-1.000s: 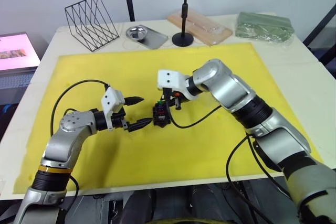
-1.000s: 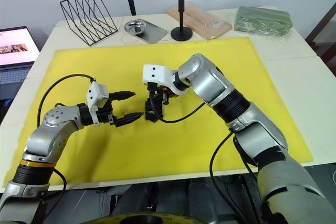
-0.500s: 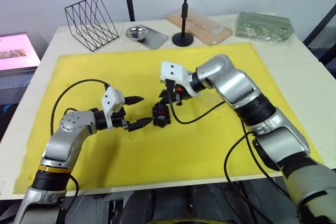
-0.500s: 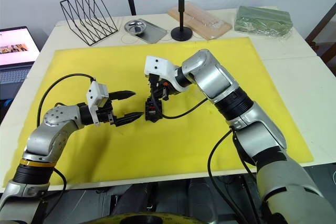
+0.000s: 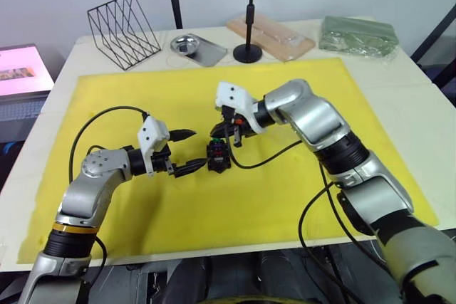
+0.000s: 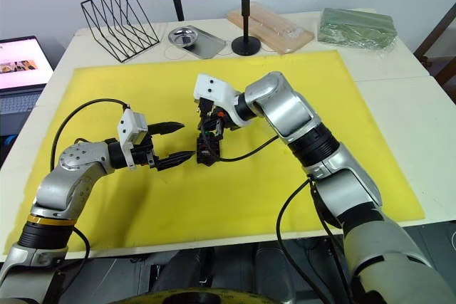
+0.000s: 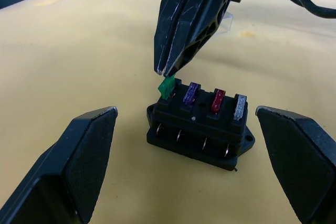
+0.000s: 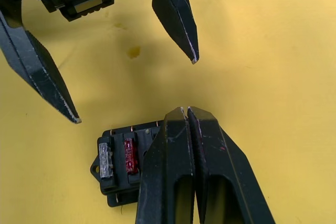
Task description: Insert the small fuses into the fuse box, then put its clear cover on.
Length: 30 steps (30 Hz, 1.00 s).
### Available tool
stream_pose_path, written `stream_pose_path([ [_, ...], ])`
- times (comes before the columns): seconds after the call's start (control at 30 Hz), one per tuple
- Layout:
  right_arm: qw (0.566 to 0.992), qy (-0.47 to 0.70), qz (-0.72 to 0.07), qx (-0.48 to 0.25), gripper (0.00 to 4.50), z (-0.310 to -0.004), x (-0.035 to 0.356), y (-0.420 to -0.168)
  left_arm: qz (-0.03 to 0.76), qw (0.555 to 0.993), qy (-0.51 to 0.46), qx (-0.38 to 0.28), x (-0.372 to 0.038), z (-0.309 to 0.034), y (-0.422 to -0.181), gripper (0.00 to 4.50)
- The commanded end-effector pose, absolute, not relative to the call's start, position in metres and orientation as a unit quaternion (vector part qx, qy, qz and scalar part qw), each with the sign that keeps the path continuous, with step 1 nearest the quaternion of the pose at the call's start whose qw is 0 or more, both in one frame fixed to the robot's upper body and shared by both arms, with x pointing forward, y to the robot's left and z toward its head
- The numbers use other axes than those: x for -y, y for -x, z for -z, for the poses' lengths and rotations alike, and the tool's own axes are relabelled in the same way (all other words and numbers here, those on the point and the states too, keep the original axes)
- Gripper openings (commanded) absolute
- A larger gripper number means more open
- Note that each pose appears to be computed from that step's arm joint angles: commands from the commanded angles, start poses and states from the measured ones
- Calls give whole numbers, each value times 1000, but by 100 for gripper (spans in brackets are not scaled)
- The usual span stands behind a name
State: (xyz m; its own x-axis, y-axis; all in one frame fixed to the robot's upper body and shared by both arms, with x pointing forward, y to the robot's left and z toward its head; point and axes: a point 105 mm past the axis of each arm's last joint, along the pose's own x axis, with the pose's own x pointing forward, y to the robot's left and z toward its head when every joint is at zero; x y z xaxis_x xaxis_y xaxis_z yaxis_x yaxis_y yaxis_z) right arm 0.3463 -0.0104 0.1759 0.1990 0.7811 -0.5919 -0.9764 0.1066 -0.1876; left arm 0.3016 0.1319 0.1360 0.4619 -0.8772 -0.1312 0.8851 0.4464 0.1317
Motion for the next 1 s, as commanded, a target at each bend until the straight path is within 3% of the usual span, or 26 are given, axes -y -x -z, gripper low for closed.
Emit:
stream_pose_path([
  [0.03,725,283,-605,-166,4,-177,9,-348,518,850,-101,-6,-131,-145,-302,450],
  [1.0,736,247,-592,-216,4,-155,20,-350,514,852,-102,-10,-135,-144,-304,450],
])
